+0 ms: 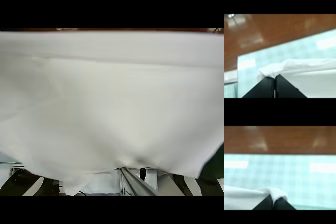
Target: Fold the shirts.
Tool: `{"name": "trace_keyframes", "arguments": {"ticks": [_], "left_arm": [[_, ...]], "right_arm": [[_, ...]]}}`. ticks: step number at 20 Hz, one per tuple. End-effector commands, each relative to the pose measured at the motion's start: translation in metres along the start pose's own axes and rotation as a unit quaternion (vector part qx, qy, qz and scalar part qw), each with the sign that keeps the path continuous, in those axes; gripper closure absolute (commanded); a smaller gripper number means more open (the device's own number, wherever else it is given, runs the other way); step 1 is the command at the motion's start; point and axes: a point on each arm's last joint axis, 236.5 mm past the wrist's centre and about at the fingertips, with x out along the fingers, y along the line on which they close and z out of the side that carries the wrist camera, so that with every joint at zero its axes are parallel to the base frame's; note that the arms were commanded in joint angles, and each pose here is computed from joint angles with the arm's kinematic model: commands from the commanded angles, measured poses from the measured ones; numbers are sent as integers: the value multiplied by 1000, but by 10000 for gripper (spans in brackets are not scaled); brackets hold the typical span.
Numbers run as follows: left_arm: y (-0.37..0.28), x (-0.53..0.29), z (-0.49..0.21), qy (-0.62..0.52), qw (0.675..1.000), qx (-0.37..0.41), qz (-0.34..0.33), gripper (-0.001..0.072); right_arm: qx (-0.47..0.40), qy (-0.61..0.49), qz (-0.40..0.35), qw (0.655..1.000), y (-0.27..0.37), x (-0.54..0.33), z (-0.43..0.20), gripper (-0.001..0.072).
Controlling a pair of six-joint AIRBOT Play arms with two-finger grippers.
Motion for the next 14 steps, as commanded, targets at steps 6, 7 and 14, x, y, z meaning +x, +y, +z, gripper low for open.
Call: {"name": "trace_keyframes", "arguments": {"ticks": [6,7,14], "left_arm": [[-31,253,-97,171,983,-69,12,692],[-39,281,-107,178,981,-71,6,692],[-51,410,-152,200,965,-167,22,692]], "right_arm": [[111,172,69,976,-67,213,-93,688],[125,178,74,973,-76,240,-98,688],[257,193,104,941,-127,401,-126,688]]}}
